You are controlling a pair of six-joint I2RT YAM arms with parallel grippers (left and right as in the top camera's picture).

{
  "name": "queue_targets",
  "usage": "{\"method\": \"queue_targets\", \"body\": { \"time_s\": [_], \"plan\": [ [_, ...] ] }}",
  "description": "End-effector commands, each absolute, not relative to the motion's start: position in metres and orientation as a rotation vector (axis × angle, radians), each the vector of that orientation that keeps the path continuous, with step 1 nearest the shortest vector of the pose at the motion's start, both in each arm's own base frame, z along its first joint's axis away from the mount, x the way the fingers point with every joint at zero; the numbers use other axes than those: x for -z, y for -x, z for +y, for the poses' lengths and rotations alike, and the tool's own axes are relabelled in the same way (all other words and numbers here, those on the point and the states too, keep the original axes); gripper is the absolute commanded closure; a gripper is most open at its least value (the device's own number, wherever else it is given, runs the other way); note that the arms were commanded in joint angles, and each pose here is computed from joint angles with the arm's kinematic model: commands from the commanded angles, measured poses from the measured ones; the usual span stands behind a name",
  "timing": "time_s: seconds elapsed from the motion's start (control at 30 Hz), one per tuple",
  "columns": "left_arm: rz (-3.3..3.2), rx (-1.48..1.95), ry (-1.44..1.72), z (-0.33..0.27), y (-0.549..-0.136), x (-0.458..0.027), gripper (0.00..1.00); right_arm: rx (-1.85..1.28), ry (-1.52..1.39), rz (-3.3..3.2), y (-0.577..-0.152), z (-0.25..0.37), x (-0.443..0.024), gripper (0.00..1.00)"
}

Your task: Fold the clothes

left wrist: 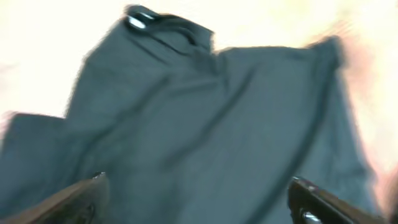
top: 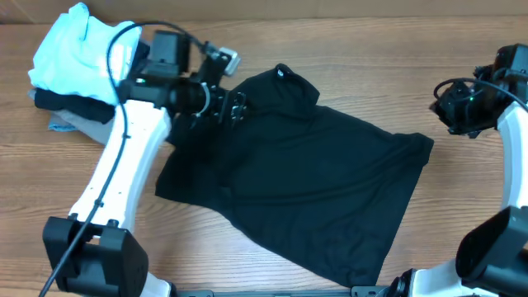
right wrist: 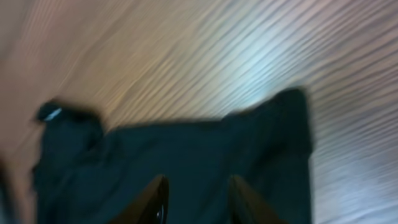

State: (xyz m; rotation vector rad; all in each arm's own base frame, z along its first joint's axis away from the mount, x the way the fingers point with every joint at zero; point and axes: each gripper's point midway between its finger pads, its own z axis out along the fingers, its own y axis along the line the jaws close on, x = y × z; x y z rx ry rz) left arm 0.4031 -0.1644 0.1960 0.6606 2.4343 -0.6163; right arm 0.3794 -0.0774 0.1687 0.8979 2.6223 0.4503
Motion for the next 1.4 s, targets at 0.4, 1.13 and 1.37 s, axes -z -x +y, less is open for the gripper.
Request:
{"method": "queue_targets", "body": {
  "time_s": [0.4,1.13,1.37],
  "plan": [
    [2.515,0.366,-0.592,-0.194,-0.475,-0.069,0.51,-0.792,-0.582,2.715,-0.341,0.015,-0.221,0.66],
    [2.606,-0.187,0.047,-0.058,-0.526,0.04,0.95,-0.692,-0.44,2.797,-0.339,0.054,-0.208,0.58],
    [2.609,0.085,0.176,-0.035,-0.544,0.023,0.95,-0.425,-0.755,2.875,-0.323,0.023,-0.147,0.58]
  ]
}}
